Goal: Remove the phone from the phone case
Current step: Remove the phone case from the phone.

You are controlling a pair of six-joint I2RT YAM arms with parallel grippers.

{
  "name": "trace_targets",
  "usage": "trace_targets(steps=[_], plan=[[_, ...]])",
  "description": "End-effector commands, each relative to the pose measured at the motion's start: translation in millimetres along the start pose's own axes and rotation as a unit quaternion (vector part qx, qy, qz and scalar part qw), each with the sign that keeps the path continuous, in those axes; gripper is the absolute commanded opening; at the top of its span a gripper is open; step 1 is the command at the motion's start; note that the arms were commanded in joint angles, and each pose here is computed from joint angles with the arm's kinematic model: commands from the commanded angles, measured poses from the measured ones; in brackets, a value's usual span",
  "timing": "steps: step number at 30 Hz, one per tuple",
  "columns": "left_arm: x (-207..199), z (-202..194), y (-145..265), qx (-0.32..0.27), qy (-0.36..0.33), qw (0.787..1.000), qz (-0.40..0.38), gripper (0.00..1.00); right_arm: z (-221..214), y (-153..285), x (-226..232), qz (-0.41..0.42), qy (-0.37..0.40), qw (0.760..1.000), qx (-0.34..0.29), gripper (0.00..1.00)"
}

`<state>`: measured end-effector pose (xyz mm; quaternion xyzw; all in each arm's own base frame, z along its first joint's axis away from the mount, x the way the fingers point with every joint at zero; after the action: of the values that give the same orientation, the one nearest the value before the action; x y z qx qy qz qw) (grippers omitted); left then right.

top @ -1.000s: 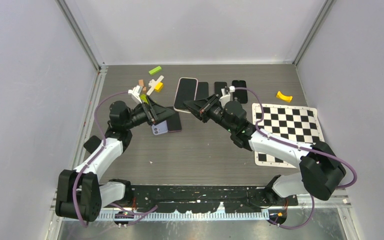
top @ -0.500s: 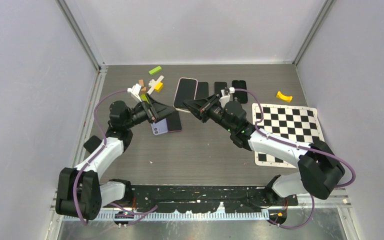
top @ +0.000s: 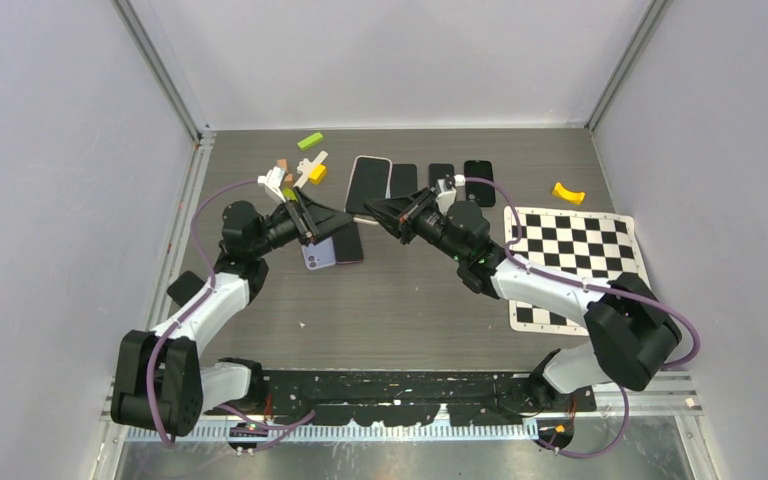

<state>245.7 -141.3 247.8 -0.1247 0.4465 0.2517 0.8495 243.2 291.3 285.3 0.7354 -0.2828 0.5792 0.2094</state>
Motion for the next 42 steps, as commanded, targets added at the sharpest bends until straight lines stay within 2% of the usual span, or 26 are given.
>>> trace_targets(steps=[1,4,9,11,13,14,15,17,22,28,30,32,36,42], plan=[[-7.6,17.0,-8.8,-0.029,-0.017,0.999,-0.007,0.61,-23.5,3.1,55.9,0.126,-0.004,0.989,0.076,0.01],[-4.9,19.1,-12.4,-0.030,-0.007,0.999,-0.009,0.56,-25.6,0.6,57.4,0.133,-0.007,0.987,0.094,0.01],[-3.6,23.9,-17.9,-0.042,0.022,0.999,-0.027,0.55,-25.9,-1.7,54.7,0.133,-0.012,0.986,0.100,0.01],[-2.2,25.0,-19.9,-0.046,0.030,0.998,-0.034,0.50,-25.1,-2.5,51.8,0.131,-0.015,0.986,0.100,0.01],[0.0,25.7,-21.7,-0.046,0.032,0.998,-0.037,0.37,-24.0,-3.0,48.0,0.128,-0.017,0.987,0.099,0.01],[3.1,24.7,-22.7,-0.044,0.036,0.998,-0.034,0.25,-23.4,-3.1,46.2,0.126,-0.016,0.987,0.097,0.01],[4.8,24.0,-23.1,-0.044,0.037,0.998,-0.032,0.19,-22.7,-2.7,45.5,0.127,-0.014,0.987,0.096,0.01],[10.5,22.0,-24.4,-0.044,0.042,0.998,-0.025,0.01,-22.7,-0.4,43.7,0.126,-0.002,0.987,0.100,0.01],[32.3,12.8,-27.6,-0.043,0.053,0.997,0.025,0.00,-29.6,15.3,43.9,0.124,0.061,0.983,0.124,0.01],[62.0,-9.4,-36.3,0.013,0.058,0.984,0.170,0.00,-33.1,49.6,29.7,0.068,0.161,0.976,0.127,0.01],[63.2,-16.9,-43.0,0.029,0.054,0.978,0.200,0.00,-29.1,66.4,26.6,0.036,0.193,0.976,0.099,0.01],[63.7,-26.1,-51.2,0.048,0.051,0.975,0.212,0.00,-12.2,76.5,0.1,-0.062,0.210,0.975,0.045,0.01],[66.2,-50.9,-67.0,0.089,0.057,0.968,0.227,0.00,17.2,96.6,-28.8,-0.164,0.232,0.958,-0.024,0.00],[83.5,-85.6,-78.0,0.129,0.100,0.942,0.293,0.00,52.2,107.6,-63.3,-0.229,0.204,0.950,-0.054,0.00]])
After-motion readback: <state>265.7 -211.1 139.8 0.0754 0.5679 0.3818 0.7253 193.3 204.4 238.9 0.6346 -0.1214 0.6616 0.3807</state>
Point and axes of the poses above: each gripper's point midway between its finger pads, its own y axis back along the fingers, its own x axis along the line the jaws close on, z = x × y, the point moved 8 cm from there along y, back along the fingers, and after that the axes turned 10 degrees about -y, right-handed, at the moved point
